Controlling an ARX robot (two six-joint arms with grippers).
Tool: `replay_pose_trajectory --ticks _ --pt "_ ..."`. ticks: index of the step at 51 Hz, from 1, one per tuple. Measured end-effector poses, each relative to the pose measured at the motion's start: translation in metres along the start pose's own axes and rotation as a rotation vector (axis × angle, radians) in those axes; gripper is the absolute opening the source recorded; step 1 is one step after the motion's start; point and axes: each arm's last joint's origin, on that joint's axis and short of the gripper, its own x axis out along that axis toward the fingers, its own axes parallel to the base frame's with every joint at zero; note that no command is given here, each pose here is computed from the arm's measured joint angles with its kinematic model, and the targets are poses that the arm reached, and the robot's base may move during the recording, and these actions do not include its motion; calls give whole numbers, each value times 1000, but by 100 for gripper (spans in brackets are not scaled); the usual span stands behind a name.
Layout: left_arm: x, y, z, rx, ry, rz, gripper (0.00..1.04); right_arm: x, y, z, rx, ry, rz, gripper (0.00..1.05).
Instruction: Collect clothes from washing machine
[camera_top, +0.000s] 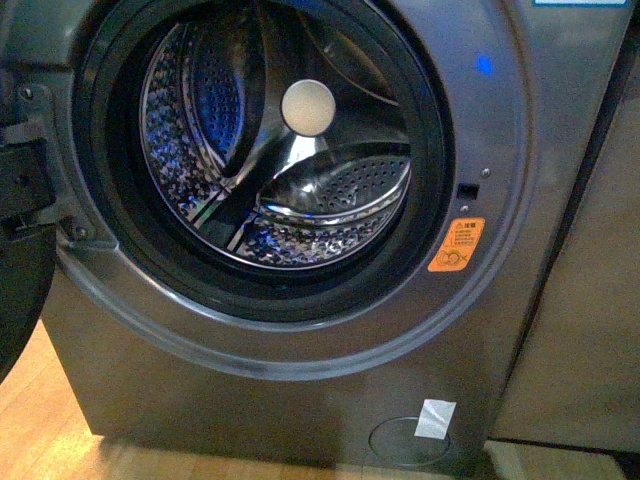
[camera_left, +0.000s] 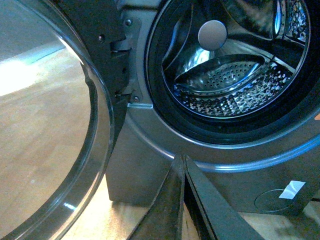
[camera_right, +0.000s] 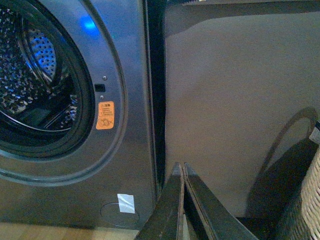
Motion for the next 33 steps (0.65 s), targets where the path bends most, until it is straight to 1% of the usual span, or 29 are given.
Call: replay_pose_trajectory --ticks 13,17,21,22,26,27,31,33 --pt "0 0 0 0 0 0 4 0 0 0 -1 0 0 2" --pt "0 0 0 0 0 0 15 0 0 0 -2 0 0 15" --pt "0 0 0 0 0 0 35 0 0 0 -2 0 0 34" --pt "0 0 0 0 0 0 36 0 0 0 -2 0 0 36" --pt "0 0 0 0 0 0 51 0 0 0 -2 0 0 50" --pt "0 0 0 0 0 0 53 0 0 0 -2 0 0 52" --pt "0 0 0 0 0 0 67 0 0 0 -2 0 0 66" --pt "0 0 0 0 0 0 72 0 0 0 -2 0 0 71"
